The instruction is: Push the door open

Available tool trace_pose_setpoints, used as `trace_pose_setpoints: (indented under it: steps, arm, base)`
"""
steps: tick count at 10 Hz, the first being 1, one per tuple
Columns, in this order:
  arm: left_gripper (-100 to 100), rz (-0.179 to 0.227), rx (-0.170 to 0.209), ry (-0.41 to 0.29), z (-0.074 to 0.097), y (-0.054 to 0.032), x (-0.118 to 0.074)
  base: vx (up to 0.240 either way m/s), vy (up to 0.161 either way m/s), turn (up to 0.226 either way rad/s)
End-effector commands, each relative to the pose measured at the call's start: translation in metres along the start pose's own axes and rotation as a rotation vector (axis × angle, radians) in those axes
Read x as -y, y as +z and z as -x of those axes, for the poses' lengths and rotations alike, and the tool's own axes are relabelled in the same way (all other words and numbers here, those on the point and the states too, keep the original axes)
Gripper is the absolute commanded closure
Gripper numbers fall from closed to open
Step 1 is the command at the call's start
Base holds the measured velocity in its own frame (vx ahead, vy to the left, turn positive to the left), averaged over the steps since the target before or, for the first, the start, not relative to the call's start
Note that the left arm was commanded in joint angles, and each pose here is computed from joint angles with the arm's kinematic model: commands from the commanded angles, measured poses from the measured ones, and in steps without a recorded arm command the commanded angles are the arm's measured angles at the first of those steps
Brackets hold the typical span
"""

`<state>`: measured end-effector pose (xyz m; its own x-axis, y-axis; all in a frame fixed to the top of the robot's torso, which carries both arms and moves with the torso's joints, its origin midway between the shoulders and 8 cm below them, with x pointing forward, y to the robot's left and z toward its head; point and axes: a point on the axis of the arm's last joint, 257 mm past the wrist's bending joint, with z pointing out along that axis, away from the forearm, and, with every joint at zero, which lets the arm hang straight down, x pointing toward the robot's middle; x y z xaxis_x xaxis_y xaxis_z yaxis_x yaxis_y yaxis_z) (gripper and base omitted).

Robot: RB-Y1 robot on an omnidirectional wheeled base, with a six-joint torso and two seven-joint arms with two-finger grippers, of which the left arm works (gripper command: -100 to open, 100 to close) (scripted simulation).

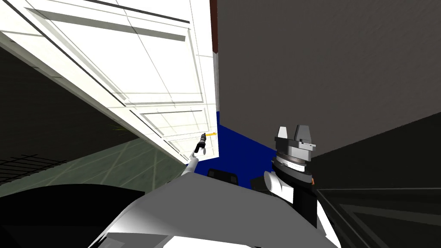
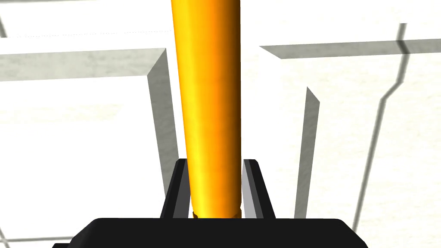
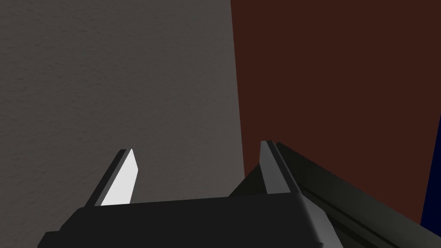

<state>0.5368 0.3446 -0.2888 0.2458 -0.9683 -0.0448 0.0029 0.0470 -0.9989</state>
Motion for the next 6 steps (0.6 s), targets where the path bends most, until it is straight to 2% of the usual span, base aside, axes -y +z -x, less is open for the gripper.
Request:
trace_pose_setpoints:
  steps: [1, 5, 6]
  arm:
    - [100, -0.015, 0.033, 0.010, 0.0167, 0.0049, 0.0064]
    - [100, -0.010, 0.055, 0.003, 0.0138, 0.0046, 0.0049]
    - [100, -0.008, 0.062, -0.002, 0.0120, 0.0042, 0.0040]
  base:
    - [0.142, -0.009, 0.113]
    - [0.145, -0.022, 0.106]
    - [0.185, -0.046, 0.189]
